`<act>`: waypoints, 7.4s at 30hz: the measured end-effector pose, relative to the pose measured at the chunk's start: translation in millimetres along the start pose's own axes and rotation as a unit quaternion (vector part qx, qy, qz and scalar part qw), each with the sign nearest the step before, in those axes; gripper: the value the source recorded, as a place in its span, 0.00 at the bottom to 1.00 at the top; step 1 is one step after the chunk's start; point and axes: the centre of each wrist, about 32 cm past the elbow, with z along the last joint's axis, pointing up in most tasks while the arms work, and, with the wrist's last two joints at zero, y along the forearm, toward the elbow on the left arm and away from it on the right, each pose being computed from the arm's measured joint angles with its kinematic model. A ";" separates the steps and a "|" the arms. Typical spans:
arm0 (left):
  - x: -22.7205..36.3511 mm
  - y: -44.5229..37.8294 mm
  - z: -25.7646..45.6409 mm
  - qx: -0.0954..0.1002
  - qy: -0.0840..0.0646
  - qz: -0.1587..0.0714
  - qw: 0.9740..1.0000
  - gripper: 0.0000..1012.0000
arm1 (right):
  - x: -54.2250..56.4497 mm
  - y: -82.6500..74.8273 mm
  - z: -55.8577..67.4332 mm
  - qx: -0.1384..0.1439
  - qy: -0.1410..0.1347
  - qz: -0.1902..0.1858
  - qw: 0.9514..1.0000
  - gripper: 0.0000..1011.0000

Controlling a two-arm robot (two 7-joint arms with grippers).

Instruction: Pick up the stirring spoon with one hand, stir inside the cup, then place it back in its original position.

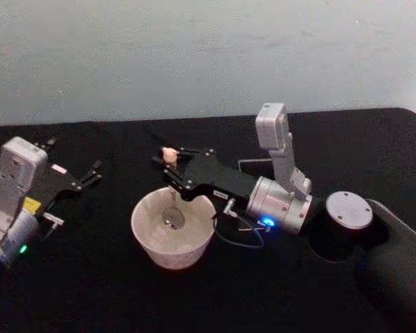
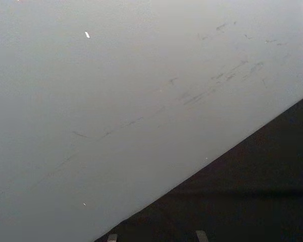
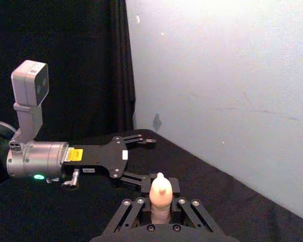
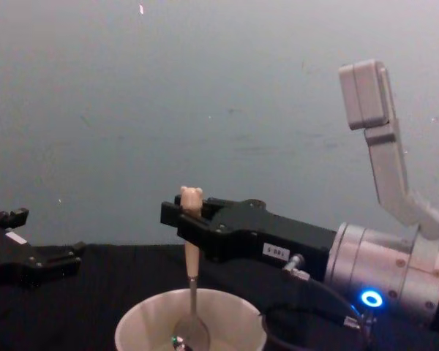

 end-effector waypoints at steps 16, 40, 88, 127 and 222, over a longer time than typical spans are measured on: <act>0.0 0.0 0.0 0.000 0.000 0.000 1.000 0.99 | 0.7 -7.1 4.8 0.009 -0.004 -0.006 1.000 0.21; 0.0 0.0 0.0 0.000 0.000 0.000 1.000 0.99 | 3.9 -36.4 61.7 0.058 -0.041 -0.026 0.997 0.21; 0.0 0.0 0.0 0.000 0.000 0.000 1.000 0.99 | 27.7 -104.1 54.2 0.033 -0.048 -0.120 0.991 0.21; 0.0 0.0 0.0 0.000 0.000 0.000 1.000 0.99 | 4.6 -103.0 7.2 -0.024 0.012 -0.154 0.988 0.21; 0.0 0.0 0.0 0.000 0.000 0.000 1.000 0.99 | 22.0 -112.6 -8.2 -0.076 -0.018 -0.373 0.925 0.99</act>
